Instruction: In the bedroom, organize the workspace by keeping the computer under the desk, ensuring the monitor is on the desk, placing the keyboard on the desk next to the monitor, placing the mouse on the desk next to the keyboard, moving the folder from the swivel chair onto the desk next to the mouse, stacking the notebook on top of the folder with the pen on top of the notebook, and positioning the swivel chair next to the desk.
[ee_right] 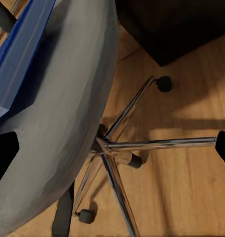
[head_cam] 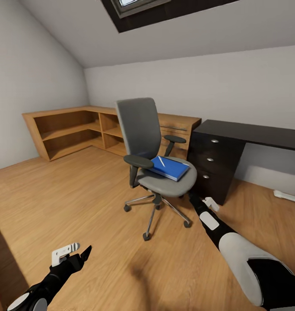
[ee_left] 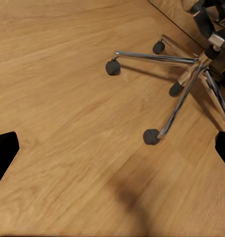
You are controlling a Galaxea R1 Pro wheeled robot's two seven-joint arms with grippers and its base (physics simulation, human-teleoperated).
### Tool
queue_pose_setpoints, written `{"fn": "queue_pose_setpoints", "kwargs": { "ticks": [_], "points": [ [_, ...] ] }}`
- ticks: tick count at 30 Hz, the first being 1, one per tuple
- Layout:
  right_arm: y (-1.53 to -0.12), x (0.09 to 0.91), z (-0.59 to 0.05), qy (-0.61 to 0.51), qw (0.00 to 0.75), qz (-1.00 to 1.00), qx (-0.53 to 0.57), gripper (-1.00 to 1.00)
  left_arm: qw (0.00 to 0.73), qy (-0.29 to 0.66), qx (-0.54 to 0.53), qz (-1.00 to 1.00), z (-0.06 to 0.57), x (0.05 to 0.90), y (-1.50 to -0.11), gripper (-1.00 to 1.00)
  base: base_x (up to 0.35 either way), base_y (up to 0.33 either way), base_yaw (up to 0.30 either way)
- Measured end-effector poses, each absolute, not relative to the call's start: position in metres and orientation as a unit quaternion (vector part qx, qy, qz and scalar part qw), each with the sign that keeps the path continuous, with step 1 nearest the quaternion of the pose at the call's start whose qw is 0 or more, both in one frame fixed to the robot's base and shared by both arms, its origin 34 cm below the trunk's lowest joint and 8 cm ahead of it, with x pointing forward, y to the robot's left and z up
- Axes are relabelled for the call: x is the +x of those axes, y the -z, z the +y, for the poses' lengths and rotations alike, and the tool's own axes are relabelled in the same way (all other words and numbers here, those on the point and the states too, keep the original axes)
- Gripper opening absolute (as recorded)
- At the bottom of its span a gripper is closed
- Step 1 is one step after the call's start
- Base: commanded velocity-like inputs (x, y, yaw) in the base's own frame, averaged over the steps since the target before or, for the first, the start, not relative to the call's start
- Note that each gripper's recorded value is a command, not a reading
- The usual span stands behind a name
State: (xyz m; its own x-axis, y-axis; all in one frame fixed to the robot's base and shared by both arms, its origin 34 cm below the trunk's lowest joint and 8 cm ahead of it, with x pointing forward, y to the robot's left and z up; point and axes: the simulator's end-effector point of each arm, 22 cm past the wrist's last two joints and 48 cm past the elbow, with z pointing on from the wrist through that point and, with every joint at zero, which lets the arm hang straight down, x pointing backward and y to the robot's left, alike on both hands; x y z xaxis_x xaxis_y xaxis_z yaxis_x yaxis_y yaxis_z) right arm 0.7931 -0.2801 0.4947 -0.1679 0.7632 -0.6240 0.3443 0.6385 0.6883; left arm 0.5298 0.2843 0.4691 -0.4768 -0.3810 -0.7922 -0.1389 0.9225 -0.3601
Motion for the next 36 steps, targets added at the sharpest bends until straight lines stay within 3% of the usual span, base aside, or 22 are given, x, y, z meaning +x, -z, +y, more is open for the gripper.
{"fn": "queue_pose_setpoints", "kwargs": {
  "ticks": [13,15,19,29,36],
  "points": [
    [-0.497,0.793,-0.279,-0.201,0.526,0.737,0.375,1.00,0.487,0.127,-0.151,0.851,0.279,0.530,-0.469,1.00,-0.001,0.001,0.166],
    [-0.497,0.793,-0.280,-0.200,0.526,0.737,0.375,1.00,0.470,0.134,-0.126,0.863,0.243,0.528,-0.461,1.00,0.000,0.000,0.005],
    [-0.497,0.793,-0.279,-0.201,0.525,0.737,0.375,1.00,0.429,0.096,-0.137,0.888,0.243,0.531,-0.451,1.00,0.000,0.000,0.001],
    [-0.497,0.793,-0.278,-0.201,0.526,0.737,0.374,1.00,0.342,0.120,-0.114,0.925,0.200,0.605,-0.444,1.00,0.000,0.000,0.000],
    [-0.495,0.792,-0.278,-0.200,0.524,0.739,0.374,1.00,0.323,0.120,-0.112,0.932,0.195,0.606,-0.430,1.00,0.000,0.000,0.000]
  ]
}}
